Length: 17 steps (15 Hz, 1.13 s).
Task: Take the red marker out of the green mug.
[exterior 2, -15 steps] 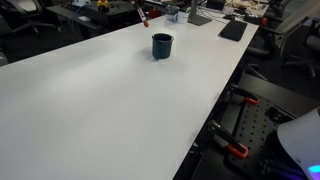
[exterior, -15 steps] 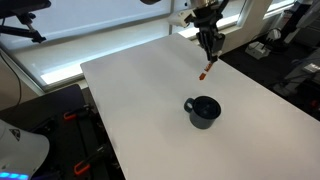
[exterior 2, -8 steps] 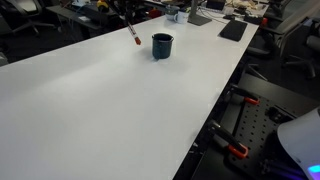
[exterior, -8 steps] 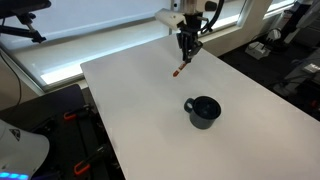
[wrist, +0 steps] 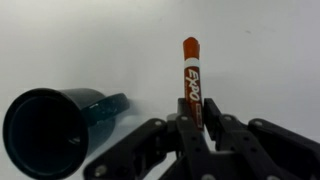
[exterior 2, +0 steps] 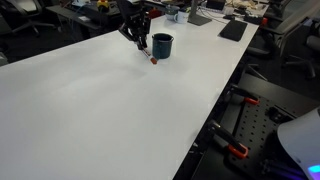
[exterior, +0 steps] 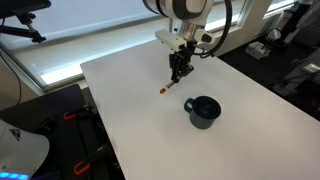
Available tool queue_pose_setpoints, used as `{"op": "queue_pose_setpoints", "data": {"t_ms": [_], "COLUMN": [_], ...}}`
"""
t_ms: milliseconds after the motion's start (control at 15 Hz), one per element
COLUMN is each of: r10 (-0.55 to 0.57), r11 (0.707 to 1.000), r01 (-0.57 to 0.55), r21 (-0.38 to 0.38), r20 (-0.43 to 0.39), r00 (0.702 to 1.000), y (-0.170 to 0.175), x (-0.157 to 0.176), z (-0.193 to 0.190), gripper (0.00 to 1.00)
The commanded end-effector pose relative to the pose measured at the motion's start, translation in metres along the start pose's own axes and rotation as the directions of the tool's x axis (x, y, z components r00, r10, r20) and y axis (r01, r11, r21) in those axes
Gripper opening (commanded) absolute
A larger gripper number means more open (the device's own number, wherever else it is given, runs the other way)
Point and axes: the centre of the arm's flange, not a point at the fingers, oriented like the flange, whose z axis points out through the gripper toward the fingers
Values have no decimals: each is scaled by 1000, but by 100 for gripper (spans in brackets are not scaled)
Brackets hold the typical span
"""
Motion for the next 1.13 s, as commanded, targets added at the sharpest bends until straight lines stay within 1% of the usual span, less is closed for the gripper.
{"op": "queue_pose_setpoints", "data": {"t_ms": [0, 133, 333, 400, 467, 533, 867, 933, 1067], "r10": [-41, -61, -78, -74, -75, -75, -80, -59, -60], "r11": [999, 998, 996, 996, 996, 995, 994, 997, 996], "r01": [42, 64, 85, 83, 85, 87, 96, 69, 72], "r21": [-8, -17, -29, -35, -38, -40, -56, -41, -45], "r20": [107, 154, 201, 210, 222, 229, 240, 220, 223], "r00": [993, 986, 976, 975, 972, 971, 967, 974, 973], "y": [-3, -7, -12, -13, -14, -14, -13, -13, -13], "x": [15, 16, 16, 16, 18, 18, 21, 16, 17], "z": [25, 41, 59, 62, 65, 67, 72, 76, 77], "gripper": [5, 5, 5, 45, 47, 53, 90, 73, 89]}}
